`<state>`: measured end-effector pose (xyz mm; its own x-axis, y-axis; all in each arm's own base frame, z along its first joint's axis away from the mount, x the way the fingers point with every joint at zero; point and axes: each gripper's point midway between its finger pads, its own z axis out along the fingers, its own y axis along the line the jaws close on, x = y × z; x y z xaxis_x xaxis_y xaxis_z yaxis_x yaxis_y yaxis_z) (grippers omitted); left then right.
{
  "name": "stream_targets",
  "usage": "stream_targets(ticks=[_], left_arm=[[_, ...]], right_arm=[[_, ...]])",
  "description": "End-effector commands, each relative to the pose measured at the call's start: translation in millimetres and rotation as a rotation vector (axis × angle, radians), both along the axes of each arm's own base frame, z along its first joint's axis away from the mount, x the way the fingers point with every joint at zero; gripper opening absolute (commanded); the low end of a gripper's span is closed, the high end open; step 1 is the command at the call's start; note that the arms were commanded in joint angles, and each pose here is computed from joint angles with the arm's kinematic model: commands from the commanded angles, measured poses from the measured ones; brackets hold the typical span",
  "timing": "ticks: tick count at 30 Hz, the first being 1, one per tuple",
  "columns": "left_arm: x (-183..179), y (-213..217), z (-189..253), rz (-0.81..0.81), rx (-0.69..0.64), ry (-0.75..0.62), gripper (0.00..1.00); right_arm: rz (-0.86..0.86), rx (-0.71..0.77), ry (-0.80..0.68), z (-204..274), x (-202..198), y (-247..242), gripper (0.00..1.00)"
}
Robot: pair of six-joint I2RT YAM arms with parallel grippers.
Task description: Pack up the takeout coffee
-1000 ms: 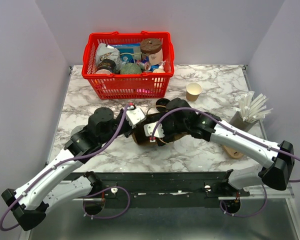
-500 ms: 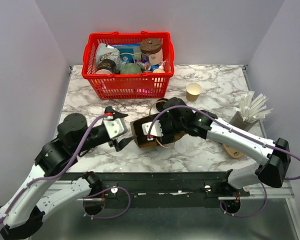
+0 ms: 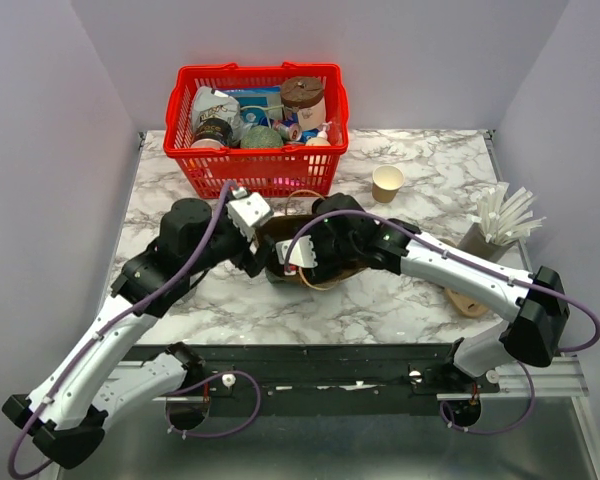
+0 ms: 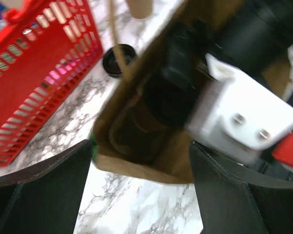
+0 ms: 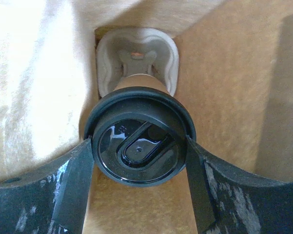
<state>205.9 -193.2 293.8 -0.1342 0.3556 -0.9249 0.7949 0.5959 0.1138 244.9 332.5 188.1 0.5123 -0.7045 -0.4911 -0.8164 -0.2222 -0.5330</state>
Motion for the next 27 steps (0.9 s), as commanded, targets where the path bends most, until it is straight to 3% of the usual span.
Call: stream_targets(ticks=[1, 4, 7, 9, 10, 11, 15, 22, 27], left_arm=[[32, 9, 57, 0.123, -0.165, -0.049, 0.88], [57, 18, 100, 0.186, -0.242, -0.117, 0.93], [70, 12, 113, 0.133, -0.234, -0.133, 0.93], [64, -5, 89, -0.024, -0.193, -0.028, 0.93], [57, -10, 87, -0.124, -0.149, -0.041, 0.93], [45, -18, 64, -0.206, -0.128, 0.084, 0.93], [15, -32, 43, -0.391, -0.135, 0.270, 0.92], [8, -36, 42, -0.433, -0.155, 0.256, 0.92], [-15, -41, 33, -0.495, -0.089, 0.228, 0.92]], right_arm=[[0.021, -0.003, -0.015, -6, -1, 4, 0.01], [0.011, -0.021, -0.024, -9, 1, 0, 0.00], [-0.015, -0.034, -0.027, -9, 4, -4, 0.00], [-0.023, -0.045, -0.023, -11, 3, -7, 0.01], [-0.030, -0.049, -0.023, -11, 3, -9, 0.00], [-0.036, -0.053, -0.018, -13, 2, -11, 0.00], [-0.048, -0.040, -0.028, -15, -3, -21, 0.01], [-0.046, -0.037, -0.035, -19, -11, -33, 0.01], [-0.040, -0.049, -0.032, -25, -17, -40, 0.01]])
